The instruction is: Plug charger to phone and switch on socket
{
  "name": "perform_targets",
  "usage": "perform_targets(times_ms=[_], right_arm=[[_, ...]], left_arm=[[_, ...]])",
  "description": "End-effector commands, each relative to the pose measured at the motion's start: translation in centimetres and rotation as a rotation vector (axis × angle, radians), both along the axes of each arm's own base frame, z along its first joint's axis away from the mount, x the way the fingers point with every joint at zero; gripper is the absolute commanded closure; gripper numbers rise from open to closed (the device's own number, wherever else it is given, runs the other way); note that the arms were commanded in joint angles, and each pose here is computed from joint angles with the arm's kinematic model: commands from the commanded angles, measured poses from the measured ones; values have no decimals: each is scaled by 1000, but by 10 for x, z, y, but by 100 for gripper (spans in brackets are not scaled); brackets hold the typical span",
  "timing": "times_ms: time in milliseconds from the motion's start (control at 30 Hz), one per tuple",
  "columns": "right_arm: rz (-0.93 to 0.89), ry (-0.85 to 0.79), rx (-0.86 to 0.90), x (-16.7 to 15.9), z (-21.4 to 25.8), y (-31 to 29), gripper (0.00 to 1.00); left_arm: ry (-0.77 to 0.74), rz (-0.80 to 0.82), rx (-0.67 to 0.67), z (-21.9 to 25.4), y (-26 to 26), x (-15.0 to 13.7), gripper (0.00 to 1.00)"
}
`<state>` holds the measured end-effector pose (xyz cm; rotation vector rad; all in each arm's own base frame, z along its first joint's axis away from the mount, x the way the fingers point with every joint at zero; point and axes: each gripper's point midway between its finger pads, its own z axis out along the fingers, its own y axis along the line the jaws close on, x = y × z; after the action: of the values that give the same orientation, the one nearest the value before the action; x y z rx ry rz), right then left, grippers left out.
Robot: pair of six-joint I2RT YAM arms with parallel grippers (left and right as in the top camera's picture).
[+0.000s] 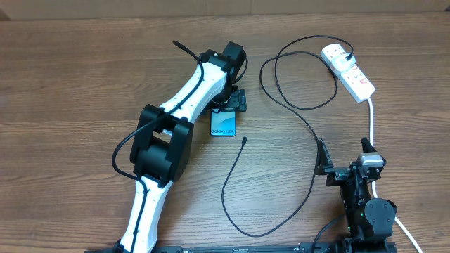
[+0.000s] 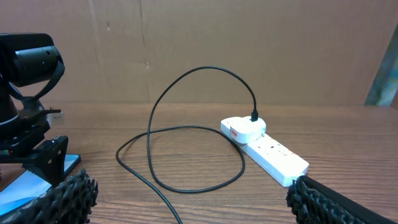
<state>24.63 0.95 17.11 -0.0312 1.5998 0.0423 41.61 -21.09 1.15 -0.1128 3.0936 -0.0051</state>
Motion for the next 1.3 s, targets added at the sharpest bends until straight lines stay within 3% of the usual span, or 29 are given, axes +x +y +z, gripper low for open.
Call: perform_targets(times_ms=[0,1267], right_arm=[[-13,-5,4,0,-1,-3,0],[-13,-5,4,0,-1,-3,0]], left_arm=[[2,14,15,-3,1,-1,0],[-35,-53,41,-3,-1,5,0]])
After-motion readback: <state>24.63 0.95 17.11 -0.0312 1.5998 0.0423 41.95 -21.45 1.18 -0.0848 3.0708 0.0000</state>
